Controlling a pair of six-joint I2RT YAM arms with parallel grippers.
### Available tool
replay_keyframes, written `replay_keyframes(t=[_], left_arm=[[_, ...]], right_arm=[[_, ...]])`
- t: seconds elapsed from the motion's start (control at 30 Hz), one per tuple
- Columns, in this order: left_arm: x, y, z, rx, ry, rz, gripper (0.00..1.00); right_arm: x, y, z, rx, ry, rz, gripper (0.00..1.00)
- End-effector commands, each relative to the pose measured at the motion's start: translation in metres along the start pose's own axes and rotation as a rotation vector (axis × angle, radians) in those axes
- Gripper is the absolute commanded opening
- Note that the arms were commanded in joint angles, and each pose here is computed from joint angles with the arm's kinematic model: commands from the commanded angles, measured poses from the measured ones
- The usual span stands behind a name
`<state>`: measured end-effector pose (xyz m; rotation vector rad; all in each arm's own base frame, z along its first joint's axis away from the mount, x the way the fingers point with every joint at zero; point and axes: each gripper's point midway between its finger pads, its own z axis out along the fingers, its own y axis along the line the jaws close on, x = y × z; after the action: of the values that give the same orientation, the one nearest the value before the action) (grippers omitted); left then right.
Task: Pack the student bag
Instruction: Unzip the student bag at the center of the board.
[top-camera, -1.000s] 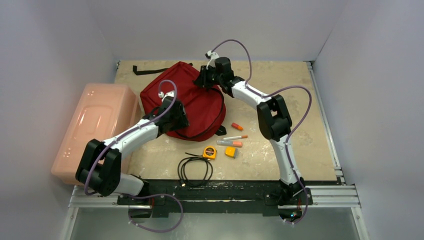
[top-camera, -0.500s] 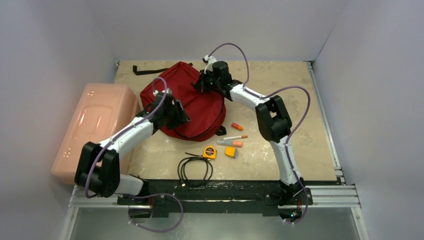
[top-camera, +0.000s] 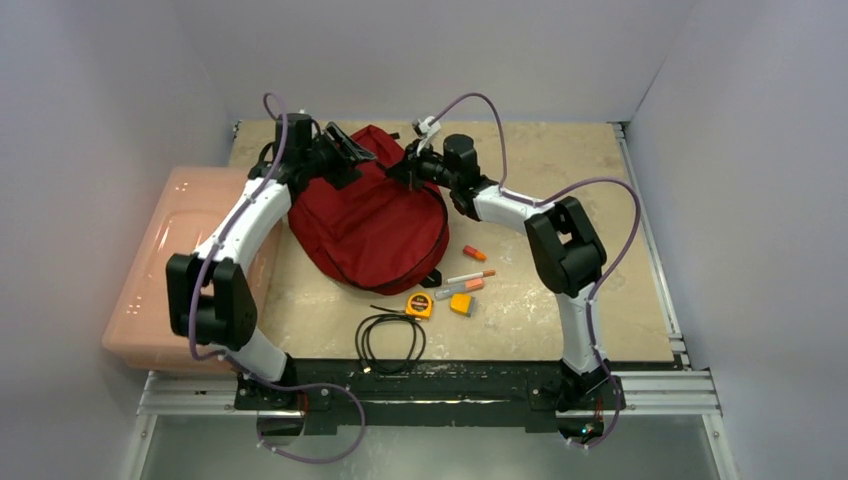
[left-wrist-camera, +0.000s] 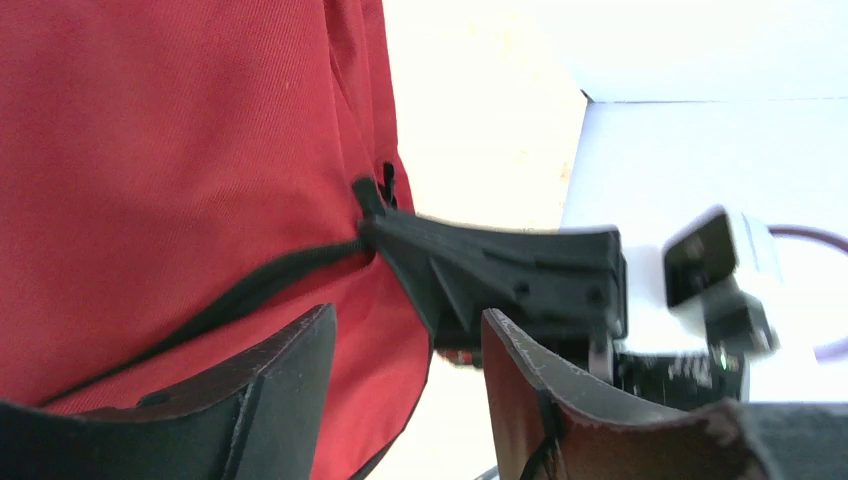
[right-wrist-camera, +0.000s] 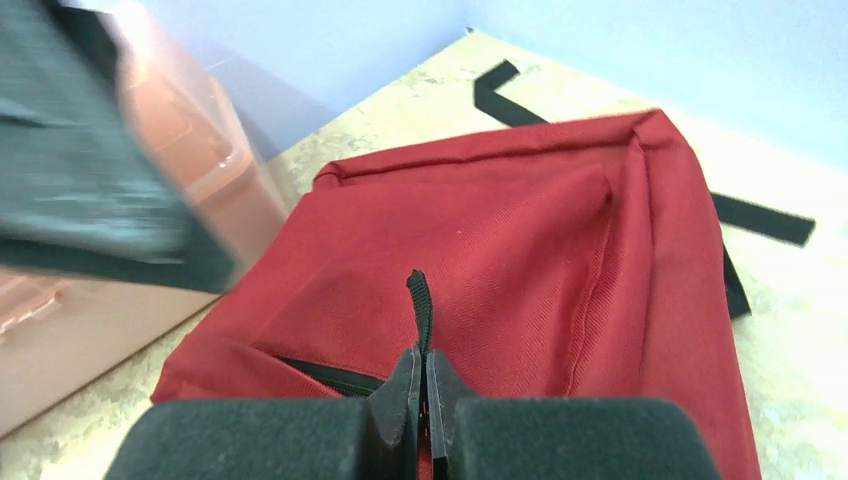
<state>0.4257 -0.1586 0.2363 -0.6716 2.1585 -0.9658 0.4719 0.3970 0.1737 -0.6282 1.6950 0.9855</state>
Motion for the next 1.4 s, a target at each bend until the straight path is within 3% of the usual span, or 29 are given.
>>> replay_keyframes(t=[0.0, 0.13, 0.57, 0.63, 0.73, 0.8, 0.87, 0.93, 0.97, 1.07, 1.13, 1.2, 1.37], left_arm=[[0.002, -0.012, 0.033, 0.029, 0.117, -0.152, 0.53], [0.004, -0.002, 0.058, -0.009, 0.163, -0.257, 0.45], [0.002, 0.007, 0.085, -0.066, 0.112, -0.208, 0.49], [0.004, 0.006, 0.088, -0.065, 0.113, -0.195, 0.43], [0.006, -0.002, 0.09, -0.033, 0.105, -0.17, 0.16], [0.005, -0.005, 0.09, -0.028, 0.092, -0.136, 0.0], [0.002, -0.006, 0.087, -0.034, 0.074, -0.1, 0.0], [-0.001, -0.006, 0.083, -0.041, 0.053, -0.062, 0.0], [0.0, -0.005, 0.082, -0.044, 0.051, -0.045, 0.0], [0.003, -0.004, 0.079, -0.039, 0.069, -0.007, 0.0], [0.005, -0.003, 0.078, -0.038, 0.078, 0.009, 0.0], [0.006, -0.001, 0.077, -0.044, 0.081, 0.017, 0.0], [0.009, -0.003, 0.076, -0.033, 0.099, 0.028, 0.0]], right_arm=[[-0.044, 0.035, -0.005, -0.152, -0.171, -0.205, 0.0], [-0.047, 0.038, -0.007, -0.174, -0.212, -0.279, 0.0], [-0.036, 0.038, -0.005, -0.198, -0.164, -0.341, 0.0], [-0.039, 0.039, -0.006, -0.194, -0.164, -0.349, 0.0], [-0.041, 0.035, -0.007, -0.169, -0.155, -0.348, 0.0], [-0.04, 0.032, -0.008, -0.142, -0.142, -0.336, 0.08], [-0.045, 0.021, -0.014, -0.056, -0.118, -0.278, 0.28], [-0.056, 0.002, -0.032, 0.068, -0.126, -0.095, 0.56], [-0.057, -0.006, -0.039, 0.105, -0.124, 0.006, 0.64], [-0.039, -0.012, -0.049, 0.211, 0.006, 0.203, 0.7], [-0.028, -0.004, -0.052, 0.178, 0.022, 0.244, 0.7], [-0.023, -0.007, -0.057, 0.18, -0.004, 0.158, 0.69], [-0.018, -0.012, -0.055, 0.084, -0.028, -0.283, 0.67]])
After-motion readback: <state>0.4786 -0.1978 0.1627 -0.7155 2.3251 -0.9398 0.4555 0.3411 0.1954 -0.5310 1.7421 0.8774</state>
